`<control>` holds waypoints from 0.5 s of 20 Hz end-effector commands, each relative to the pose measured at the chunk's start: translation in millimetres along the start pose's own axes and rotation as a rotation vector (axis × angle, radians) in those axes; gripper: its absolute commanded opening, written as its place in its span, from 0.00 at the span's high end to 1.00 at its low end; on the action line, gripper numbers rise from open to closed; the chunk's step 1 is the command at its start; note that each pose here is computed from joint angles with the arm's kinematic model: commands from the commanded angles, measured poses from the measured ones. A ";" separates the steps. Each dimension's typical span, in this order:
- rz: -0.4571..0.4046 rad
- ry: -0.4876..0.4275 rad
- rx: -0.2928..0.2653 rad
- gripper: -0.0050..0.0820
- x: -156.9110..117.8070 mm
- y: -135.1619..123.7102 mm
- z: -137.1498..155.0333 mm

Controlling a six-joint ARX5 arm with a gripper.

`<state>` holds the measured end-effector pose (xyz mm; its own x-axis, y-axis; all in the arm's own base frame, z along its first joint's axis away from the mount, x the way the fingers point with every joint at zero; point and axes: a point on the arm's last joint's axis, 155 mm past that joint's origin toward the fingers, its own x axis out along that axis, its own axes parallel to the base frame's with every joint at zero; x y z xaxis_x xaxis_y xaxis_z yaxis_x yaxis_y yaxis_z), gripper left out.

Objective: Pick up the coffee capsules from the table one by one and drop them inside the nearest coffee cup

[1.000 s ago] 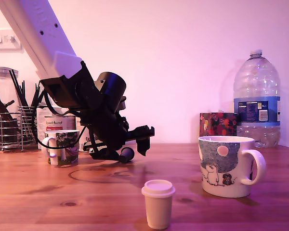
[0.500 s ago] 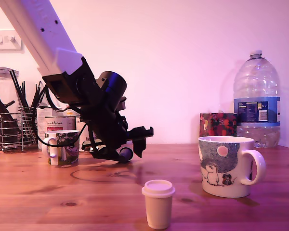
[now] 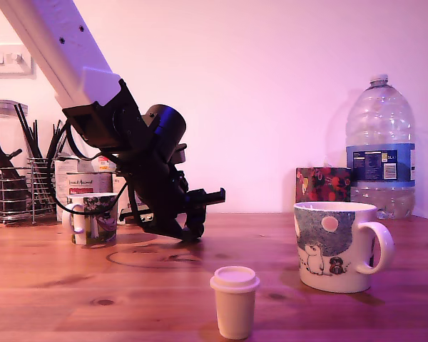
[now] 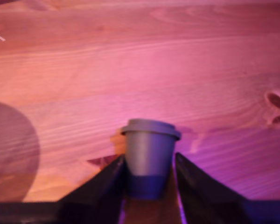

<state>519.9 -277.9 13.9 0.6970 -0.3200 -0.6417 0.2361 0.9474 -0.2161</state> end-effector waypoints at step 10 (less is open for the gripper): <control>-0.004 0.101 0.051 0.84 11.6 4.4 -42.7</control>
<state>518.7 -281.2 14.4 0.6891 -0.3371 -0.6415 0.2710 0.9409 -0.2033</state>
